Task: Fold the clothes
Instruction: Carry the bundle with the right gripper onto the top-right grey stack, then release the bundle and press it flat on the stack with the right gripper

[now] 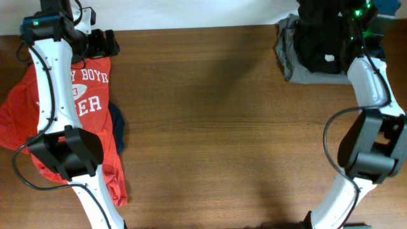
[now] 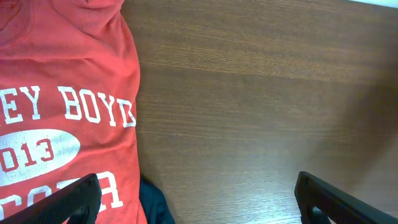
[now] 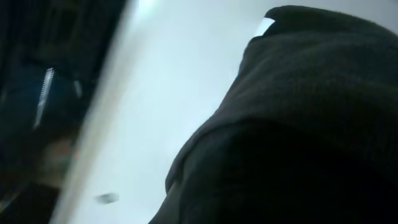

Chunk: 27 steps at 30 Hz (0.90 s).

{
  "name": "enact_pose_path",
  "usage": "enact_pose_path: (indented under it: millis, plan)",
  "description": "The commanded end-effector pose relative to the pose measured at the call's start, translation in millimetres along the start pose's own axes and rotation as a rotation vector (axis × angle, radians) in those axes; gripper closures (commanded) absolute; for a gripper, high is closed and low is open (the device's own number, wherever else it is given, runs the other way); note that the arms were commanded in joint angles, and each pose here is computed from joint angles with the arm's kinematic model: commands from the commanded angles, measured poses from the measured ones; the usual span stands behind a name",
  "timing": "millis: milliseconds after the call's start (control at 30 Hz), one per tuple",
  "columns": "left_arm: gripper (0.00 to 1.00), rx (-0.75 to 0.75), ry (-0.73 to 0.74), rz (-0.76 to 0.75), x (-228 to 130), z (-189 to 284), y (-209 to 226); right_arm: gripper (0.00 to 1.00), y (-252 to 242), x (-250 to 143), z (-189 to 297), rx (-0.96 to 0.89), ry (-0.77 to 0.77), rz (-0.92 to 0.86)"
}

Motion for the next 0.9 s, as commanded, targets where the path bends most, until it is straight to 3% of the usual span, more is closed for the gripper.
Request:
enact_pose_path:
  millis: [0, 233, 467, 500, 633, 733, 867]
  plan:
    - [0.01, 0.006, 0.010, -0.018, -1.6, -4.7, -0.4, 0.96, -44.7, 3.6, -12.4, -0.059, -0.036, -0.039]
    - [0.01, 0.005, 0.009, -0.018, -1.4, -4.7, -0.4, 0.96, -101.4, -23.8, -27.2, -0.116, -0.008, -0.061]
    - [0.01, 0.002, -0.009, -0.022, 2.9, -5.5, -1.0, 0.94, -147.9, -69.2, -27.3, -0.232, 0.135, -0.085]
    - [0.01, 0.002, -0.009, -0.022, 3.0, -6.0, -0.9, 0.86, -153.1, -74.0, -25.3, -0.257, 0.156, -0.080]
    - [0.01, 0.003, -0.004, -0.021, 2.8, -9.9, -0.1, 0.16, -175.6, -83.5, -14.5, -0.343, 0.227, -0.046]
    - [0.01, 0.005, 0.009, -0.018, 1.3, -16.5, 1.7, 0.04, -199.4, -81.6, 0.1, -0.424, 0.272, -0.074]
    - [0.01, 0.009, 0.038, -0.011, -2.6, -28.6, 5.0, 0.03, -197.1, -62.1, 11.4, -0.322, 0.353, 0.014]
Point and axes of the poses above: each gripper's point midway between its finger pads, its own z axis back along the fingers, its own y axis along the line the jaws close on, x = y × z, the point moved 2 cm from there along z, back along the fingers, and after that the axes turned 10 degrees about z, right-handed, at the moved point
